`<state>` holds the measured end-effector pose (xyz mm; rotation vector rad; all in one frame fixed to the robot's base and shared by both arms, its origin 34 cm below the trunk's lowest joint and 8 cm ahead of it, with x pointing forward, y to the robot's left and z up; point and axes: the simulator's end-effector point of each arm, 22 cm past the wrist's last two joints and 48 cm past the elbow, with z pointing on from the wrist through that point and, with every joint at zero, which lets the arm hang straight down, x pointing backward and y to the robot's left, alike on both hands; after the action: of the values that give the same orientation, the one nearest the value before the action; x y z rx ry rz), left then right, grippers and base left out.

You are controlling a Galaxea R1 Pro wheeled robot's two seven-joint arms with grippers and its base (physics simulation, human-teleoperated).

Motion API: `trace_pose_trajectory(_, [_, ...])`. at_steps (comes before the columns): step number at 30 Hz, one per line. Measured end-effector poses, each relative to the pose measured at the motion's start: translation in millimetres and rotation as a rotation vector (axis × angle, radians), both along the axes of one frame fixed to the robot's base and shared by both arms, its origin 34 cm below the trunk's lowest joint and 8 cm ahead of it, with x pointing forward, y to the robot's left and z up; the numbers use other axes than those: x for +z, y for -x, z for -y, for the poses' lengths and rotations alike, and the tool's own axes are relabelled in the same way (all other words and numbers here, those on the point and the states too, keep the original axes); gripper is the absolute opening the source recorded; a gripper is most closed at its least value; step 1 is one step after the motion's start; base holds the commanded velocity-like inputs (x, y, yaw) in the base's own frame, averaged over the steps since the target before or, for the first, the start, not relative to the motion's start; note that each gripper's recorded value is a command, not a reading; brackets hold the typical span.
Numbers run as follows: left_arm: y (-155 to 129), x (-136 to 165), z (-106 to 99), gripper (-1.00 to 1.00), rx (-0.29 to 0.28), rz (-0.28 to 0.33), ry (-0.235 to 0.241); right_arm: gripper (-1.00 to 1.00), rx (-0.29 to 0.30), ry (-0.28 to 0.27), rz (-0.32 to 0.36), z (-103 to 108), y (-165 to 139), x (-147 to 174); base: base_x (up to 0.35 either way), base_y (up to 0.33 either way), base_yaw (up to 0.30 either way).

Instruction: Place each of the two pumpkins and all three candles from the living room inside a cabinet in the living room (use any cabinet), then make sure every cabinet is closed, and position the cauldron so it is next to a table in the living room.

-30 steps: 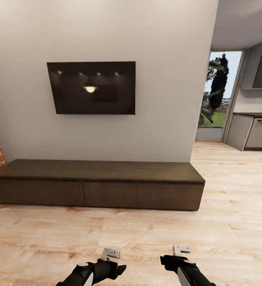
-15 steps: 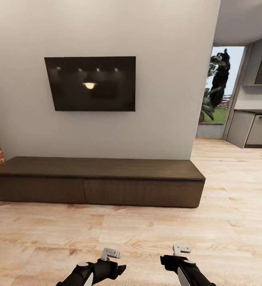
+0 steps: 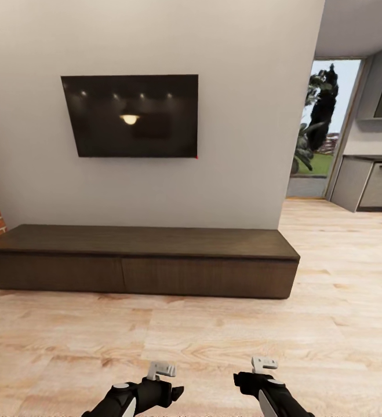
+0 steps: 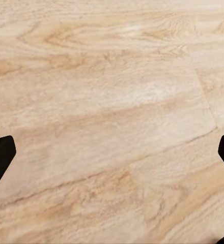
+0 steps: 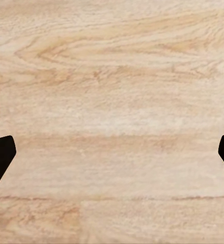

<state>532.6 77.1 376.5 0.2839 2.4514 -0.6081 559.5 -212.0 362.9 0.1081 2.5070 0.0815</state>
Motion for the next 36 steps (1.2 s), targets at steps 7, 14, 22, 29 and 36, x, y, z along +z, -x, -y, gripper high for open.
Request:
trace_pose_trajectory(7, [0.5,-1.1,-0.1,1.0,0.0,-0.003,0.0,1.0,0.004,-0.002,-0.002,-2.9,0.4,-0.8,0.0,0.0,0.0])
trace_pose_trajectory(14, [0.5,-1.2,-0.1,1.0,0.0,-0.003,-0.001,1.0,0.004,-0.002,0.0,-3.8,0.1,-0.6,0.0,0.0,0.0])
trace_pose_trajectory(22, [-4.1,1.8,-4.0,1.0,0.007,0.009,-0.001,1.0,-0.002,0.007,0.008,-2.1,-1.0,0.1,0.0,0.0,0.0])
trace_pose_trajectory(29, [-56.4,65.7,-7.8,1.0,0.026,0.108,0.013,1.0,-0.041,-0.006,0.024,8.8,-7.1,4.6,0.0,0.0,0.0])
trace_pose_trajectory(36, [-109.4,179.4,-7.2,1.0,0.074,0.276,0.116,1.0,-0.157,-0.555,0.172,35.9,-35.2,54.5,0.0,0.0,0.0])
